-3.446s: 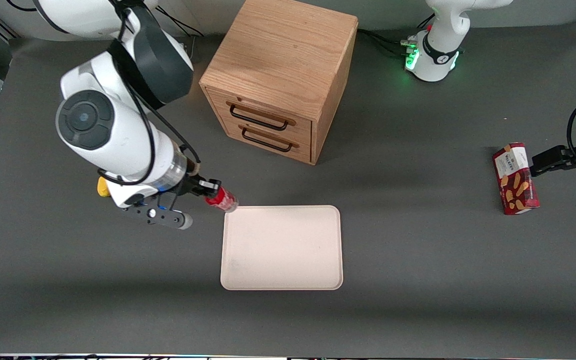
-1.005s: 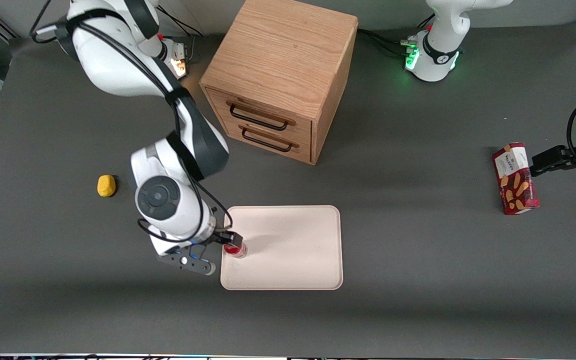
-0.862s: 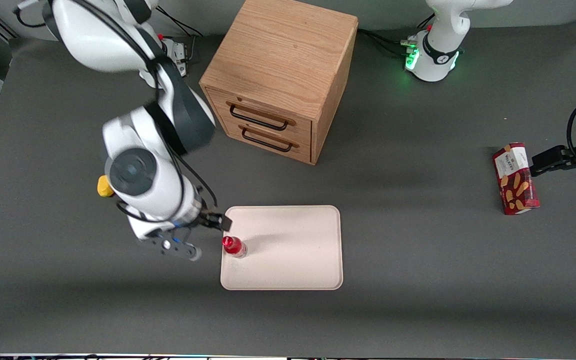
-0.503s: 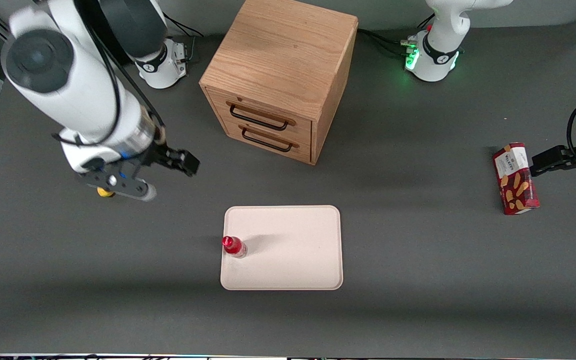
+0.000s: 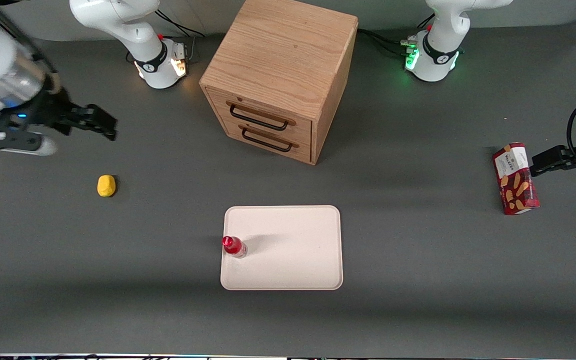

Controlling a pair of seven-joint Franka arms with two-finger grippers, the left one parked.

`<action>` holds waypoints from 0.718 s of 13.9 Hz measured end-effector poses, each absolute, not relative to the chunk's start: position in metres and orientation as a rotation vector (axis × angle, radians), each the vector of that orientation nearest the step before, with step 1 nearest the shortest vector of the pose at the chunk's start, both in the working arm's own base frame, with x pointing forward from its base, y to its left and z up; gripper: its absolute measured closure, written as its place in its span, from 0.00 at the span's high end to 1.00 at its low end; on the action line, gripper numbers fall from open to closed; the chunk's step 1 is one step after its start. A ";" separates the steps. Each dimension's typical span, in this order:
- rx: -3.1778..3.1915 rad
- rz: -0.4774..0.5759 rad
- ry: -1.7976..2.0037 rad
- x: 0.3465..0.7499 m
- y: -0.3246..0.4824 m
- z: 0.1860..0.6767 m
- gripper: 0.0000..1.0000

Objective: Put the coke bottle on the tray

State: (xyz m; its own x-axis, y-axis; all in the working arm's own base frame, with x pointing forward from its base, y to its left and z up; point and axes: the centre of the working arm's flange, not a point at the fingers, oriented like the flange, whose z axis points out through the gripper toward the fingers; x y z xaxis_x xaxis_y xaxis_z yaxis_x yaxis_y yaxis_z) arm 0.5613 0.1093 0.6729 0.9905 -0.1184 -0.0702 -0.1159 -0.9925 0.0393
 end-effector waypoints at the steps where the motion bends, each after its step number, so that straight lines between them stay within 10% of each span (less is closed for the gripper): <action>1: 3.105 -0.112 -0.137 0.564 0.083 0.671 1.00; 10: 3.169 -0.045 -0.031 0.567 -0.022 0.628 1.00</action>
State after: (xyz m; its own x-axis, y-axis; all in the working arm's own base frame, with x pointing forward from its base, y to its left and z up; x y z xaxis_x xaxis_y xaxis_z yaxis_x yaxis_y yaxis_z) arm 0.5668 -0.0221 0.6280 0.9994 -0.0191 -0.0287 -0.0199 -0.9994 -0.0272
